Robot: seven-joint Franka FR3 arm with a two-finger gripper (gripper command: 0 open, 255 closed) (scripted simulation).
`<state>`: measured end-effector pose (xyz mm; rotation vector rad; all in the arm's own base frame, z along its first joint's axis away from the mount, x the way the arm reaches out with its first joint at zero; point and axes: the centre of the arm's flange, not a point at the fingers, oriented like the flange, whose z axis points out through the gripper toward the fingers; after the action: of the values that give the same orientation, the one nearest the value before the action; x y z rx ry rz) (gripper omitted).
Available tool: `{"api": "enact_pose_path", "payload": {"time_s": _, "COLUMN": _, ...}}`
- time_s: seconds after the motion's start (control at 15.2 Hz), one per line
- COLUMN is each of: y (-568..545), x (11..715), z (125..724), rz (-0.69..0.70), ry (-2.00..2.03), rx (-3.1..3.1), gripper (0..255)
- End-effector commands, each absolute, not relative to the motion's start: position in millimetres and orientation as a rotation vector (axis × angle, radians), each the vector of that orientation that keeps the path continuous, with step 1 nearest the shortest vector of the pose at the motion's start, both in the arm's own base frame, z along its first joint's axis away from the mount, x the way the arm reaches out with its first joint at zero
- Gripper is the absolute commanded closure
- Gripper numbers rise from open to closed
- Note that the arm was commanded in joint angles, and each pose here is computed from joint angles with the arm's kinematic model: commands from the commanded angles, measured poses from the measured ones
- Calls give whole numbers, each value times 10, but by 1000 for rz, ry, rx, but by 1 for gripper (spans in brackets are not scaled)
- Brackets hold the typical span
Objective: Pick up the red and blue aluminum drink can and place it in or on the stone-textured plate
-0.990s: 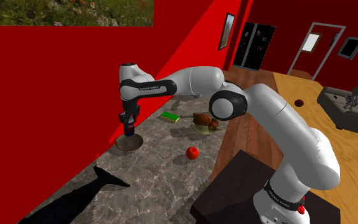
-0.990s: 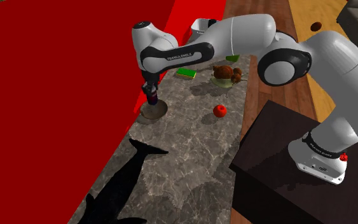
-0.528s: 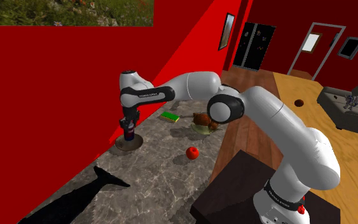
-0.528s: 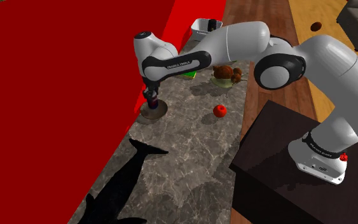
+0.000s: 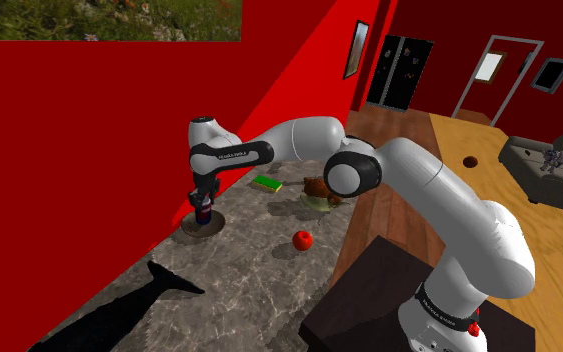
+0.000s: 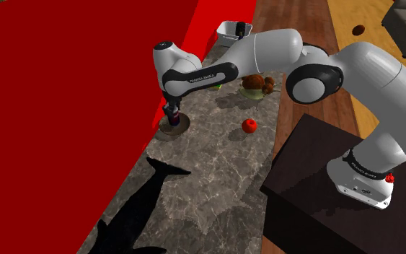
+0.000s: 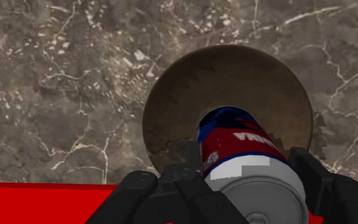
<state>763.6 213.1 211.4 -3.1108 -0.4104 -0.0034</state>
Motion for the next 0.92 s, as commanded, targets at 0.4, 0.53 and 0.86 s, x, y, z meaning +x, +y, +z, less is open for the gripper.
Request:
{"api": "enact_pose_path", "payload": {"time_s": 0.4, "y": 2131, "x": 7637, "z": 2116, "rz": -4, "ry": -410, "rx": -3111, "gripper": 0}}
{"api": "enact_pose_path", "payload": {"time_s": 0.53, "y": 2131, "x": 7636, "z": 2249, "rz": -4, "ry": -410, "rx": -3111, "gripper": 0}}
{"api": "enact_pose_path", "payload": {"time_s": 0.86, "y": 2129, "x": 7635, "z": 2617, "rz": -4, "ry": -410, "rx": -3111, "gripper": 0}}
